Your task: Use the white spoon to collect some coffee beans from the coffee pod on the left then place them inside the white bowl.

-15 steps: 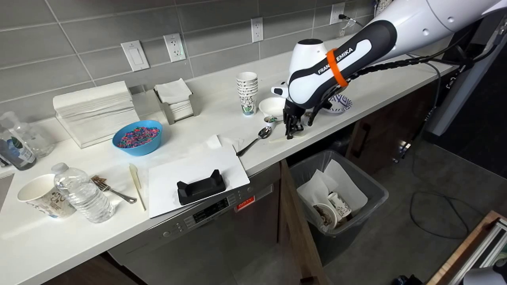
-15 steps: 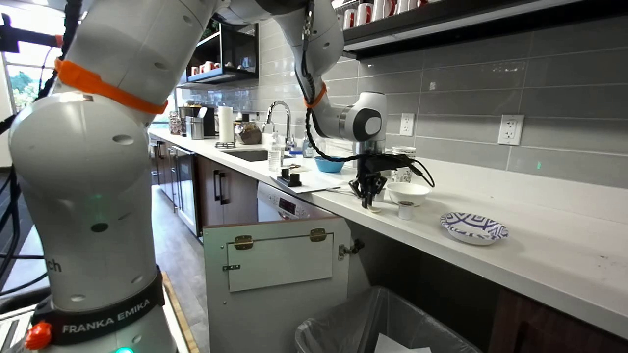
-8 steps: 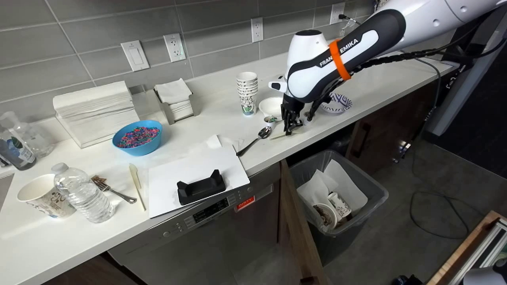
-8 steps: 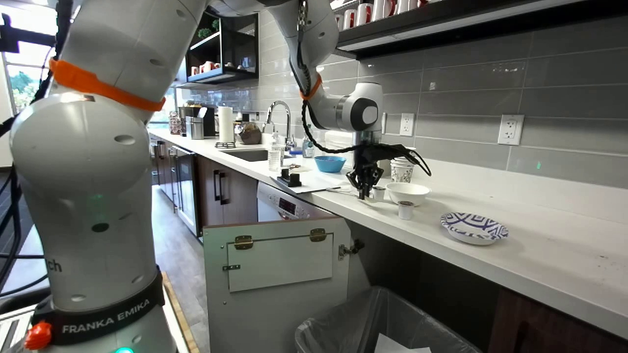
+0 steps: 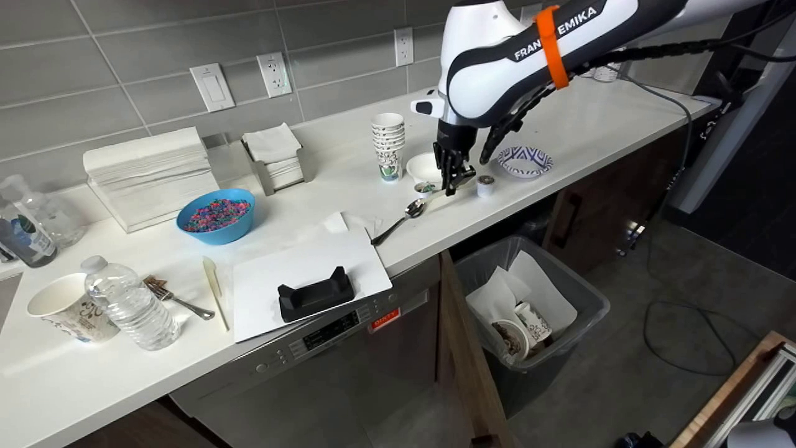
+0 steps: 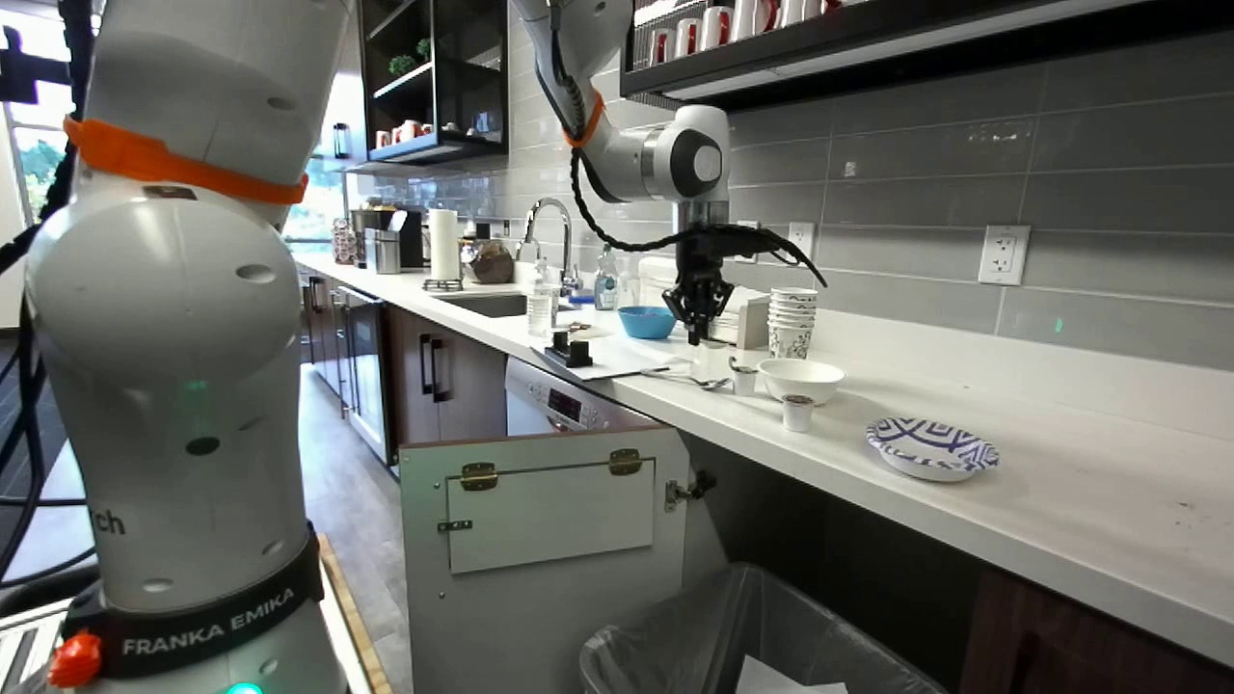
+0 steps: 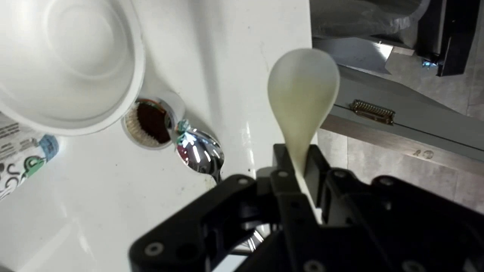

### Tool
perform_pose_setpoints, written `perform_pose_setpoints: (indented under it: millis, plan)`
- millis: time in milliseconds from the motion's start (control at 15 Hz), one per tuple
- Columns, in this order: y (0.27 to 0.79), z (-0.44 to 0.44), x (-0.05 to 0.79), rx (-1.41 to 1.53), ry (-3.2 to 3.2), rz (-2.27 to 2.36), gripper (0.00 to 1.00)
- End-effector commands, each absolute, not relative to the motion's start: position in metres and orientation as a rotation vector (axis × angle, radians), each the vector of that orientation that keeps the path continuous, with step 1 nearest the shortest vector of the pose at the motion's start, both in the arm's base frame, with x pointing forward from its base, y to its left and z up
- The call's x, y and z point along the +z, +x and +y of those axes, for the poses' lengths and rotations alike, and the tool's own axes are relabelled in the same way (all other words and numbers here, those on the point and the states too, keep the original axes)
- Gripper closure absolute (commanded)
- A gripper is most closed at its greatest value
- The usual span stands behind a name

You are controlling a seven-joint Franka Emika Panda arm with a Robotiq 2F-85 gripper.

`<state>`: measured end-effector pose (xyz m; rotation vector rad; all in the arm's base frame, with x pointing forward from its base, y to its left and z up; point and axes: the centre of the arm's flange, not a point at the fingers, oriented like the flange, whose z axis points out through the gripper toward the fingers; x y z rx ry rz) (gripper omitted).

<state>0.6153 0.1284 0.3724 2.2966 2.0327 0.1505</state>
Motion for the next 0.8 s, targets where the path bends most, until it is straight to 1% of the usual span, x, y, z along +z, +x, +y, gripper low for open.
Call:
perform_pose_setpoints:
  millis: [0, 333, 733]
  plan:
    - [0.625, 0.132, 0.393, 0.197, 2.224, 2.093, 0.96]
    - [0.657, 0.13, 0.406, 0.418, 2.174, 2.172, 0.96]
    - [0.69, 0.141, 0.399, 0.658, 2.314, 2.206, 0.96]
